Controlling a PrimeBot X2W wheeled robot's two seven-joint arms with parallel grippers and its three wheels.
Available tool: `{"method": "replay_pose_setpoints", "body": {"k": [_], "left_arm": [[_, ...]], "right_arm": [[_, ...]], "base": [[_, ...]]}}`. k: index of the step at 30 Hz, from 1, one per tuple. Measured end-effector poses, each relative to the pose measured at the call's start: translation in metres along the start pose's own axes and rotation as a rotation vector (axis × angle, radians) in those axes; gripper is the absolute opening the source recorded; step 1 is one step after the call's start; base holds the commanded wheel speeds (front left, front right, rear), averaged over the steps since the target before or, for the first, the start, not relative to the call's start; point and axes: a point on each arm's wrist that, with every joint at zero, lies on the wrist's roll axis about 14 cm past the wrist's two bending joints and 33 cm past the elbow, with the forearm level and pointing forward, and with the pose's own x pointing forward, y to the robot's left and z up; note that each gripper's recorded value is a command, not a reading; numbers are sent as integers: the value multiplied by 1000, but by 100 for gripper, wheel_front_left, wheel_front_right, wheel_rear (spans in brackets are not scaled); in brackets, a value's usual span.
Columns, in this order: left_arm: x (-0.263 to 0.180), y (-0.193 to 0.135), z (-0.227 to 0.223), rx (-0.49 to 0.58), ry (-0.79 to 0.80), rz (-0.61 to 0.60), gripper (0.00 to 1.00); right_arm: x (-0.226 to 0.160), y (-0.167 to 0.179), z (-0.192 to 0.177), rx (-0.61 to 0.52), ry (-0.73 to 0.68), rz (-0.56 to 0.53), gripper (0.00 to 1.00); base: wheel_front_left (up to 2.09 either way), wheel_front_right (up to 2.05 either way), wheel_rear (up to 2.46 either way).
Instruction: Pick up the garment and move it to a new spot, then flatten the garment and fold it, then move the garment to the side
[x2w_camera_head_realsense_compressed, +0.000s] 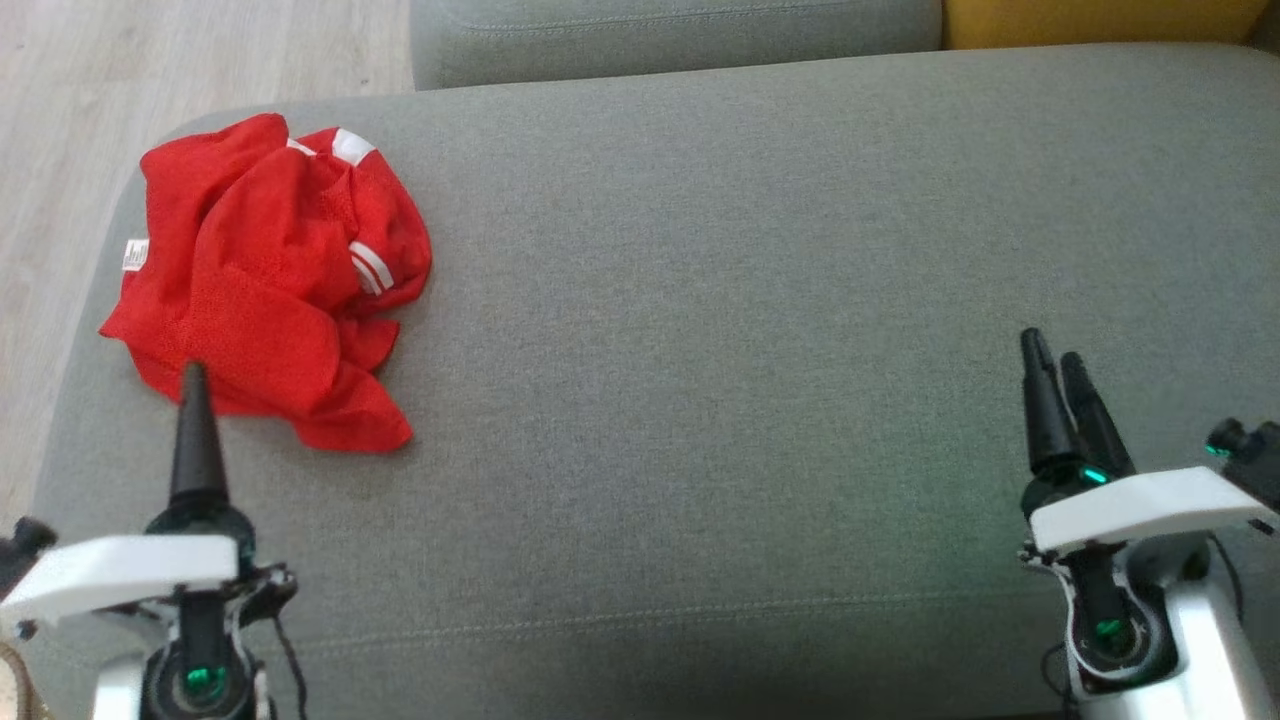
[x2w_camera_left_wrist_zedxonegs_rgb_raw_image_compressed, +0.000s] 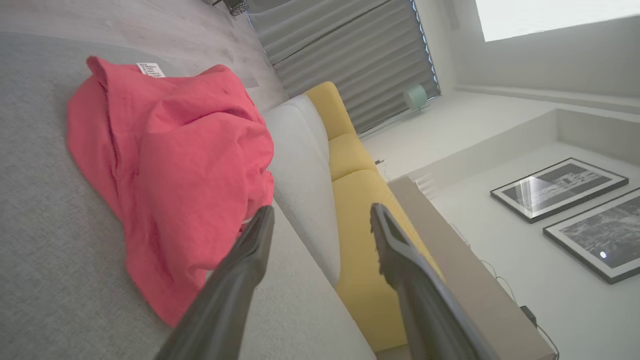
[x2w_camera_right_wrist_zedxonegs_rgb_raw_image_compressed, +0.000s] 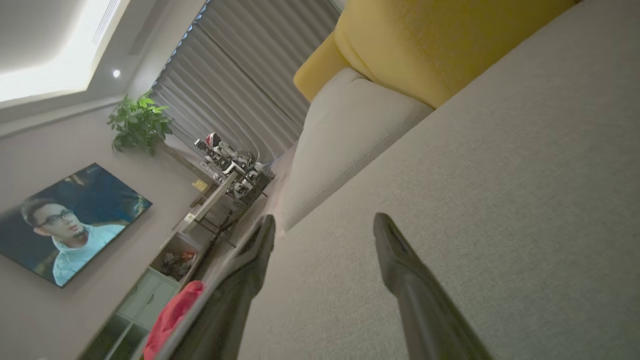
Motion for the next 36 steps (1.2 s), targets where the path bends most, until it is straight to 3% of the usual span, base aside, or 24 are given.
{"method": "replay_pose_setpoints", "body": {"k": [13,28,36], "left_arm": [[0,-40,-38,394,71,-114,100],[-5,-38,-80,843,155,-120,100],[-9,-48,-91,1019,121,-166,100]], "right_arm": [[3,16,-4,-232,-1,58,100],[7,32,-8,-432,-10,119,100],[7,36,-13,-494,-11,142,100]], "base": [[0,0,0],[0,0,0],[0,0,0]]}}
